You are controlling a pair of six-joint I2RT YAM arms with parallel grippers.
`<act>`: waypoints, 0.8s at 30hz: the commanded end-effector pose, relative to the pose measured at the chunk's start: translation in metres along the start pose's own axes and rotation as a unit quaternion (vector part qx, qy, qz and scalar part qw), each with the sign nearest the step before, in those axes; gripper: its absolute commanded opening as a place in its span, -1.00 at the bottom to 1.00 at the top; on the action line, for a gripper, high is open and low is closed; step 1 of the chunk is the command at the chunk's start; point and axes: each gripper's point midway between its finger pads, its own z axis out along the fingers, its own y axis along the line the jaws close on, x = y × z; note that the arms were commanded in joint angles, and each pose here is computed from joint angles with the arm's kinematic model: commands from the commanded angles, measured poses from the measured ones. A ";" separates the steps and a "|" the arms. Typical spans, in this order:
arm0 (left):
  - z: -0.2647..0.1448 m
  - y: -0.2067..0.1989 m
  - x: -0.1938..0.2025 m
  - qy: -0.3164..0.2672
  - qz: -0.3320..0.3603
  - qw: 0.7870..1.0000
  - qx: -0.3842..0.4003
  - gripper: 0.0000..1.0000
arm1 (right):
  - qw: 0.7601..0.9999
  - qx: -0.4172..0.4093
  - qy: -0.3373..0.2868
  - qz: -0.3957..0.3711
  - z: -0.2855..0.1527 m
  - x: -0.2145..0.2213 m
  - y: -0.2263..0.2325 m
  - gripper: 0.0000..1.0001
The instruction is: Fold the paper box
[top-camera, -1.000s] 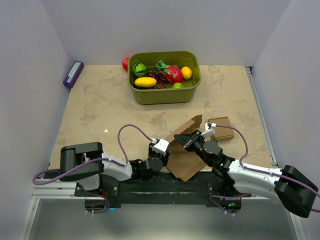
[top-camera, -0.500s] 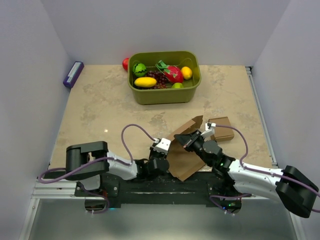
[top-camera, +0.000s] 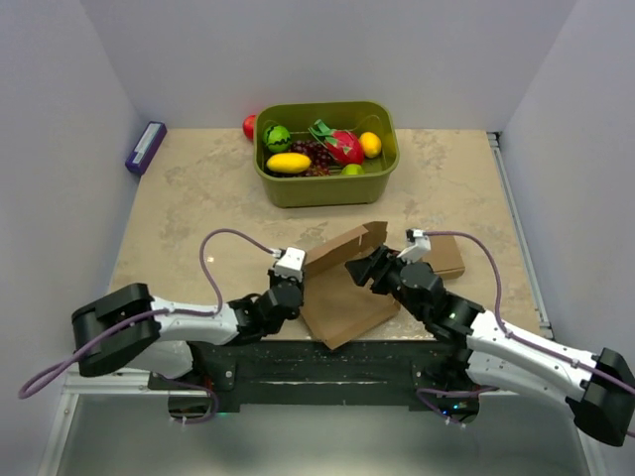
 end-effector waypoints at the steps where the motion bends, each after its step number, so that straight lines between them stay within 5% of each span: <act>1: -0.004 -0.005 -0.017 0.010 -0.008 0.998 0.057 -1.00 | 0.994 0.047 -0.009 -0.099 -0.016 -0.034 0.004 0.45; 8: -0.019 0.000 -0.045 0.006 -0.013 0.988 0.156 -1.00 | 0.970 0.100 0.024 -0.219 -0.023 -0.049 -0.003 0.62; 12: -0.029 0.003 -0.044 0.028 0.000 0.983 0.181 -1.00 | 0.969 0.051 0.032 -0.238 -0.027 -0.054 0.021 0.62; 18: -0.030 0.006 -0.040 0.027 0.009 0.983 0.182 -1.00 | 0.989 -0.107 0.052 -0.091 -0.030 -0.044 0.102 0.59; 24: -0.020 0.001 -0.033 0.028 0.015 0.983 0.181 -1.00 | 0.978 -0.156 0.090 0.102 -0.008 -0.003 0.106 0.58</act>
